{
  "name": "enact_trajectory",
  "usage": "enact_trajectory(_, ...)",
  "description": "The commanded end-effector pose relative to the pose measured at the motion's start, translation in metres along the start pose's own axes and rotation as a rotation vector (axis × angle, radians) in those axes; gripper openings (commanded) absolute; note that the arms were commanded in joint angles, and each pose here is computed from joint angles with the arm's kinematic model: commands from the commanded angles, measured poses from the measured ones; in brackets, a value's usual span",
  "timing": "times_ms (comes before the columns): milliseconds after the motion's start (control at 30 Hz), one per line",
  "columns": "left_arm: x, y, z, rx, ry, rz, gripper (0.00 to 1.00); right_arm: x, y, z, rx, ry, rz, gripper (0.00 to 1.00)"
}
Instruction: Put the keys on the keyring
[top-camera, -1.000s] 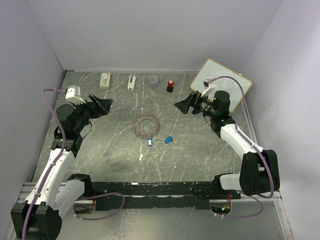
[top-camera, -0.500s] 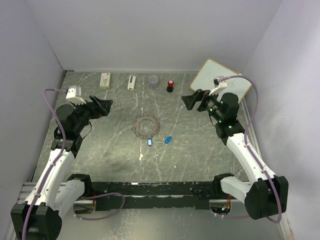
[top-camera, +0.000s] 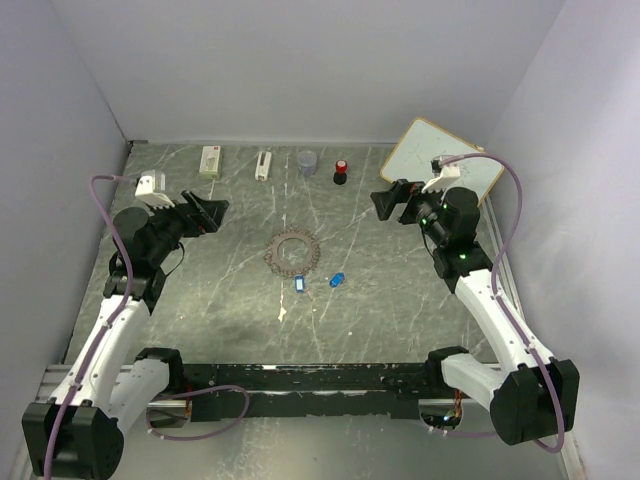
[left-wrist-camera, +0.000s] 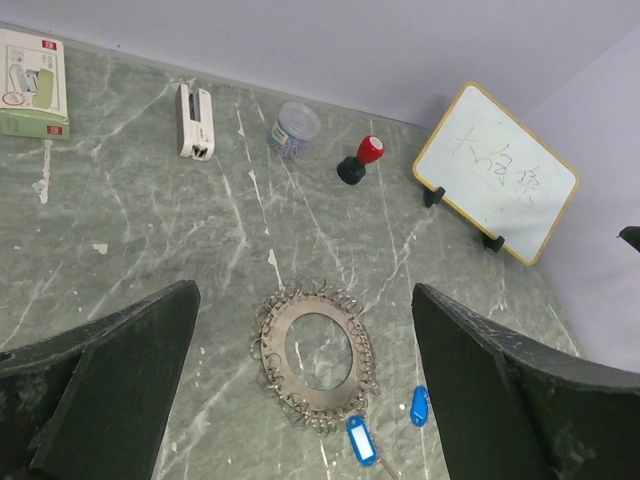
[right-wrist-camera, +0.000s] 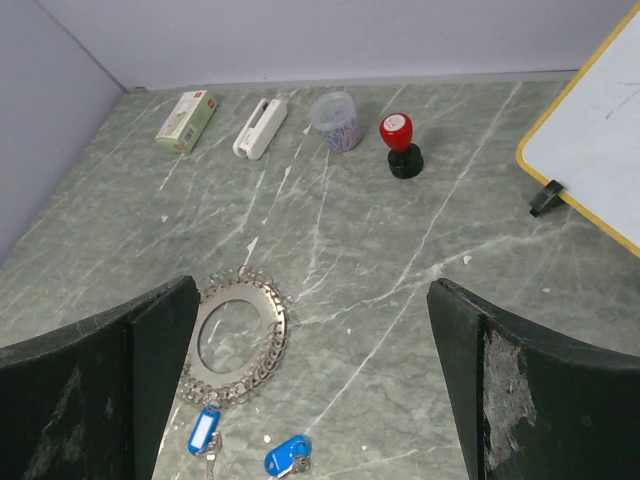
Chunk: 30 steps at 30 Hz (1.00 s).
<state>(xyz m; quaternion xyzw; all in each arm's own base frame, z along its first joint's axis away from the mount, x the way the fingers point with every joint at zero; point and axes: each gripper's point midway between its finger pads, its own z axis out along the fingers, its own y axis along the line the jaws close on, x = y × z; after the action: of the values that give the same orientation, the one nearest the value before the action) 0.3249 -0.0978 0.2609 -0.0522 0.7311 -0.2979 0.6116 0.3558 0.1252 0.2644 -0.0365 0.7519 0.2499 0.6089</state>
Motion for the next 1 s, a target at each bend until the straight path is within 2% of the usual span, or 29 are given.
enact_trajectory(0,-0.008,-0.010,0.000,0.039,-0.016,0.018,1.00,-0.005,-0.002,-0.003,0.024,-0.013,-0.021,1.00)
enact_trajectory(333,-0.007,-0.011,0.001,0.044,-0.011,0.021,1.00,-0.007,-0.001,-0.002,0.023,-0.019,-0.010,1.00)
enact_trajectory(500,0.006,-0.037,0.012,0.175,0.037,0.032,1.00,0.003,0.016,0.007,-0.057,0.027,-0.010,1.00)
enact_trajectory(600,0.023,-0.051,0.026,0.179,0.100,0.075,1.00,0.011,0.032,0.016,-0.072,0.049,-0.036,1.00)
enact_trajectory(767,0.038,-0.064,0.036,0.132,0.140,0.125,1.00,0.021,0.037,0.026,-0.005,0.087,-0.091,1.00)
enact_trajectory(900,0.035,-0.063,0.035,0.115,0.131,0.133,1.00,0.018,0.025,0.023,0.063,0.062,-0.100,1.00)
enact_trajectory(967,0.033,-0.061,0.036,0.094,0.129,0.137,1.00,0.012,0.009,0.018,0.150,0.026,-0.128,1.00)
